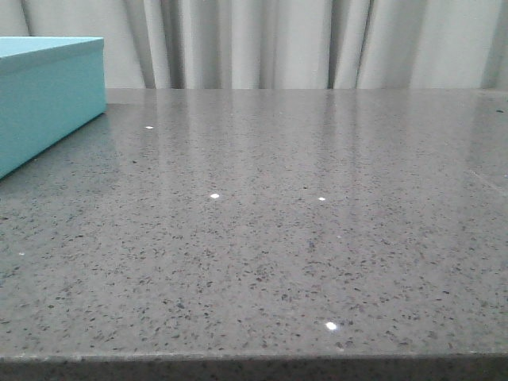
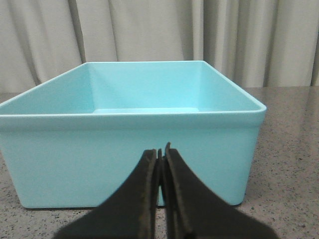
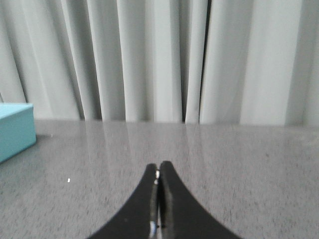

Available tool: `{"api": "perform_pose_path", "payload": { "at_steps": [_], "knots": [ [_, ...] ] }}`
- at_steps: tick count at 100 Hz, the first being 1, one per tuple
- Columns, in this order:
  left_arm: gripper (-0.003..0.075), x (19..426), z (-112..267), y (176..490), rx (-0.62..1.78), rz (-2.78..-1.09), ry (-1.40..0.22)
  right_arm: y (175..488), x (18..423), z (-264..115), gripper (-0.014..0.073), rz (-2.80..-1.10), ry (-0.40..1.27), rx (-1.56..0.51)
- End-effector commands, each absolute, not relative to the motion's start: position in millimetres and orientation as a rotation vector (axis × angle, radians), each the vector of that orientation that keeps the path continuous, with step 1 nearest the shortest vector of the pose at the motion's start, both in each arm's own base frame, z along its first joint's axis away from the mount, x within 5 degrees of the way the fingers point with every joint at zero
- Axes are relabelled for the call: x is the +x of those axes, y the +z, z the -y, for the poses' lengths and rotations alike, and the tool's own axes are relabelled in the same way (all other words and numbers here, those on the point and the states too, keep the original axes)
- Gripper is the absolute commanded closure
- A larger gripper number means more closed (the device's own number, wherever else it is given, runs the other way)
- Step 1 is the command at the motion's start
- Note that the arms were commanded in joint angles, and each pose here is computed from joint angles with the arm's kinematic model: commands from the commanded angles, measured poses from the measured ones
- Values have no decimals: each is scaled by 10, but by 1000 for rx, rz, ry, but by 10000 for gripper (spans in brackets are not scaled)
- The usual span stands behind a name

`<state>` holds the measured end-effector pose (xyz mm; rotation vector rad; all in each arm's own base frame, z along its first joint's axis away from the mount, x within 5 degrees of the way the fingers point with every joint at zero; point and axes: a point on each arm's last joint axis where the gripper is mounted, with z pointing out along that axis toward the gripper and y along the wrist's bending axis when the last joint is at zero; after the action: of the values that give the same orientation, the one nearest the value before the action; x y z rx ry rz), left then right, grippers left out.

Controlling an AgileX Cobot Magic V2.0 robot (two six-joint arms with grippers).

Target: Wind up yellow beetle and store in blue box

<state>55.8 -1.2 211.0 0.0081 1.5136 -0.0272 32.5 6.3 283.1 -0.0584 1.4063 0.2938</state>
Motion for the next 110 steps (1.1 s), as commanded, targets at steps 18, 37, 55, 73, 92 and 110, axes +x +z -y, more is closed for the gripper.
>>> {"api": "perform_pose_path", "payload": {
  "at_steps": [18, 37, 55, 73, 92, 110],
  "knots": [
    [741, 545, 14, 2062, -2, -1440, -45, 2701, 386, -11, 663, -1270, 146, 69],
    [741, 545, 14, 2062, -2, -1440, -45, 2398, 482, 15, 663, -1337, 89, 109],
    [741, 545, 14, 2062, -2, -1440, -45, 2188, 530, 16, 663, -1383, 76, 102],
    [741, 545, 14, 2062, -2, -1440, -45, 2191, 528, 14, 663, -1379, 62, 87],
    [741, 547, 14, 2061, -2, -1442, -45, 2188, 529, 14, 663, -1382, 62, 87],
    [741, 547, 14, 2061, -2, -1442, -45, 2184, 530, 14, 663, -1386, 62, 87]
  ]
}}
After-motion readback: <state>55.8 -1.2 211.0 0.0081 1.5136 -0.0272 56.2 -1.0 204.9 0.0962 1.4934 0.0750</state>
